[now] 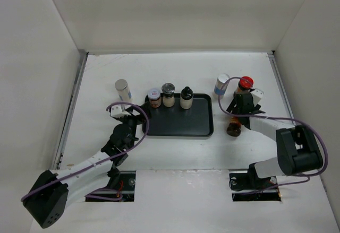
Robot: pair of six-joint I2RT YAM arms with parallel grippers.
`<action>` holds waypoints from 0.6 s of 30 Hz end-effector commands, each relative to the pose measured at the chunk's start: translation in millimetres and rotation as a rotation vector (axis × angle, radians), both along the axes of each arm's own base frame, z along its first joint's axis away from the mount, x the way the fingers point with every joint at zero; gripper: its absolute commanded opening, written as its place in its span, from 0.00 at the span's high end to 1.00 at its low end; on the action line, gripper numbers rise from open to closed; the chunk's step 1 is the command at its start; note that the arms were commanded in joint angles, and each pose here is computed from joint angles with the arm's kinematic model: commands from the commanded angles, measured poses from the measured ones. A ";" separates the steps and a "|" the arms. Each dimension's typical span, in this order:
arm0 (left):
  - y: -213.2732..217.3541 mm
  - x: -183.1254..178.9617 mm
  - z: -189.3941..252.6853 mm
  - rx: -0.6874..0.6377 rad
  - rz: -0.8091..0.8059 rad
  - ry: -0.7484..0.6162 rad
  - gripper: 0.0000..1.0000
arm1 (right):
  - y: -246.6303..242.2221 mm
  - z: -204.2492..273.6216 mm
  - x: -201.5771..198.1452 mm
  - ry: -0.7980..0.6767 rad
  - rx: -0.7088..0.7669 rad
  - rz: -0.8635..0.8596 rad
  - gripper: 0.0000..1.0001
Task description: Organize the condiment bottles
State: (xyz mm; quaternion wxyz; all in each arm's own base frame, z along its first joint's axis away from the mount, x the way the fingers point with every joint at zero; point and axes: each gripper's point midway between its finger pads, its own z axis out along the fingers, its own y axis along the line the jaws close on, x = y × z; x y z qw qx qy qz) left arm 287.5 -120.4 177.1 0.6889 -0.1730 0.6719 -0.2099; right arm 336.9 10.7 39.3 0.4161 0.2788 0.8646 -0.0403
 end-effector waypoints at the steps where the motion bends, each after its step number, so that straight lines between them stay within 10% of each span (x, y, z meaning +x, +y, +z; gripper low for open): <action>1: 0.0 -1.5 10.1 -0.045 -0.009 -0.040 0.16 | 4.9 13.3 19.9 -0.053 0.030 0.009 0.20; 9: 5.5 -1.3 7.5 -0.048 0.006 -0.038 0.16 | 9.5 28.8 24.1 -0.128 0.058 0.023 0.52; 18: 4.2 1.0 5.7 -0.044 0.007 -0.030 0.16 | 43.5 137.5 14.9 -0.482 0.068 0.116 0.59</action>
